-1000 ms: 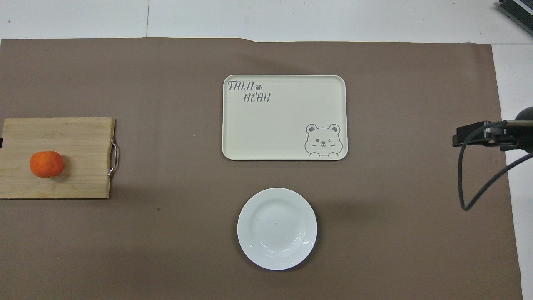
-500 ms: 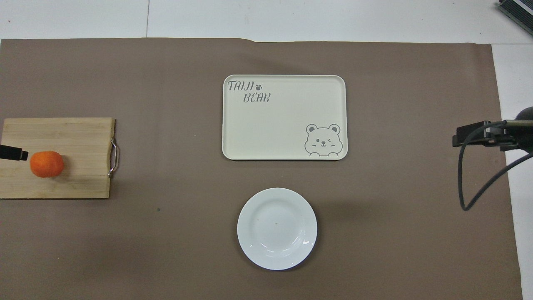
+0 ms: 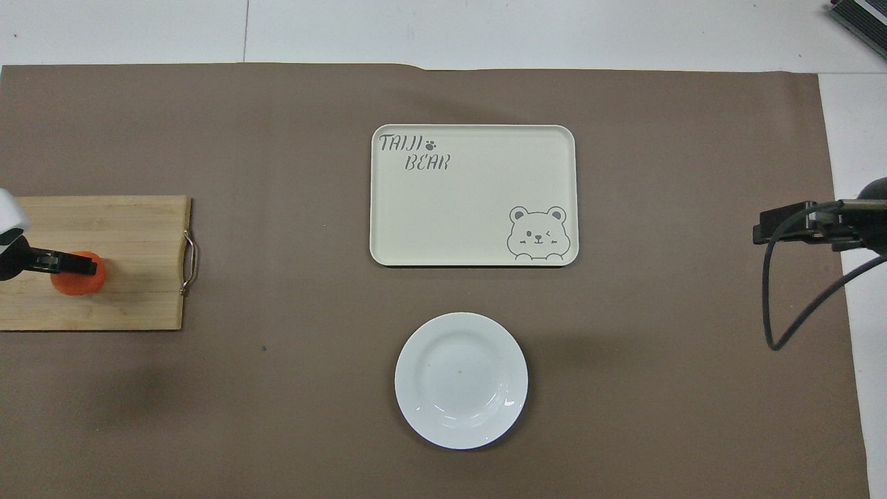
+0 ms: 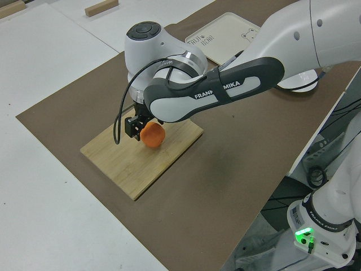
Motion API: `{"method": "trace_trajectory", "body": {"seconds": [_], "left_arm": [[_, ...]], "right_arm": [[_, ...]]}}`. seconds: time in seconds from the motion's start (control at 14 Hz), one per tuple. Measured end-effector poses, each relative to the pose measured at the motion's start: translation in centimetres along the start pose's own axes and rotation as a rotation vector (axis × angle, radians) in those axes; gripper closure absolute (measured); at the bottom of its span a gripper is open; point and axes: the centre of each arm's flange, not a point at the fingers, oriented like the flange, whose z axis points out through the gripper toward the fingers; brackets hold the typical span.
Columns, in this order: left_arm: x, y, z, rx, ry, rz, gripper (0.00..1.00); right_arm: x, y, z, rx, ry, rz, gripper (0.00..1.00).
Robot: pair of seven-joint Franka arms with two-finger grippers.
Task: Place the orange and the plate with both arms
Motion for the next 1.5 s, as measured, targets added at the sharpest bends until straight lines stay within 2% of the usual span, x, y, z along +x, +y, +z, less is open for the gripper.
{"method": "trace_trajectory", "body": {"seconds": [0.29, 0.43, 0.86, 1.14, 1.5], "left_arm": [[-0.4, 0.0, 1.2, -0.005, -0.002, -0.007, 0.00], [-0.4, 0.0, 1.1, -0.005, 0.001, -0.009, 0.19], [-0.5, 1.1, -0.1, -0.018, -0.015, 0.008, 0.21], [1.7, 7.8, -2.8, -0.012, 0.007, 0.130, 0.21], [4.1, 18.6, -2.5, -0.017, 0.000, 0.274, 0.21]], "right_arm": [[0.0, 0.0, 0.0, 0.000, 0.000, 0.000, 0.00], [0.0, 0.0, 0.0, 0.000, 0.000, 0.000, 0.00], [0.0, 0.0, 0.0, 0.000, 0.000, 0.000, 0.00], [0.0, 0.0, 0.0, 0.000, 0.000, 0.000, 0.00], [0.0, 0.0, 0.0, 0.000, 0.000, 0.000, 0.00]]}}
